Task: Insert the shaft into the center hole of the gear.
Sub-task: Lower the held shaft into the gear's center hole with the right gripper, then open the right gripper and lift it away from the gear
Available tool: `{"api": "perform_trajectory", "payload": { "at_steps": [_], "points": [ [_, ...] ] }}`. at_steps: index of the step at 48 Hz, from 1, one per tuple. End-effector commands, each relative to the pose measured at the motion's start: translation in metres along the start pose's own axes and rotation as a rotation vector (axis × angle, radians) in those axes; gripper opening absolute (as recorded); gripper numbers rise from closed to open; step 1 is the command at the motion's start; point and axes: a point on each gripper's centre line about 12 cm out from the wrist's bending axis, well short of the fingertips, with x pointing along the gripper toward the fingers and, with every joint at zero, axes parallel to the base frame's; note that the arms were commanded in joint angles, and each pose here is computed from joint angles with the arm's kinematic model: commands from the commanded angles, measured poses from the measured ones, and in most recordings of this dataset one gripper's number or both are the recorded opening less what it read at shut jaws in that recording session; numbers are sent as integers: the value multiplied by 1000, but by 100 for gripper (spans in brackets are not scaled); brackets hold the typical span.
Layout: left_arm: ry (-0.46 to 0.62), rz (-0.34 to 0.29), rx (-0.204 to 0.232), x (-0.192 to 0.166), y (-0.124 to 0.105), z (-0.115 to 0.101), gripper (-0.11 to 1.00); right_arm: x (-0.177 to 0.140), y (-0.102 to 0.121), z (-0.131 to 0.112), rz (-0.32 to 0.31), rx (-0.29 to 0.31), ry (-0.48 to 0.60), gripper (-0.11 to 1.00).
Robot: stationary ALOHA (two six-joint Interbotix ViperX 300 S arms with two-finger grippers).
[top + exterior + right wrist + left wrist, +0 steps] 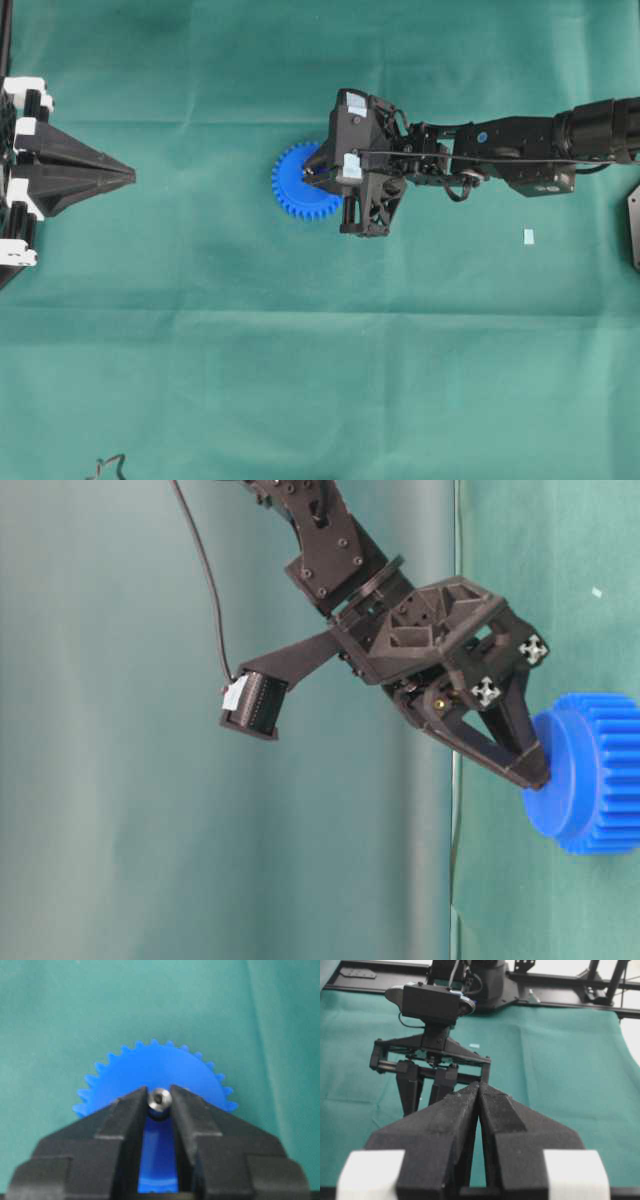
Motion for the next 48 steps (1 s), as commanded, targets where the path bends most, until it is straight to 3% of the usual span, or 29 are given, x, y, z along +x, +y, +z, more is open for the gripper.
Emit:
{"api": "perform_trajectory", "payload": {
  "at_steps": [1,30,33,42,45,48],
  "points": [
    [-27,-5,6,2,-1,11,0,-2,0,6,1,2,-20,19],
    [-29,-5,6,2,-1,11,0,-2,0,3,1,6,6,20],
    [-26,-4,5,2,-1,10,0,-2,1,3,2,7,8,30],
    [-18,-5,5,2,-1,10,0,-5,1,6,3,7,5,82],
    [-21,-3,5,2,-1,10,0,-9,1,10,3,8,-8,94],
    [-18,-5,5,2,-1,10,0,-14,2,16,6,6,-18,95]
  ]
}}
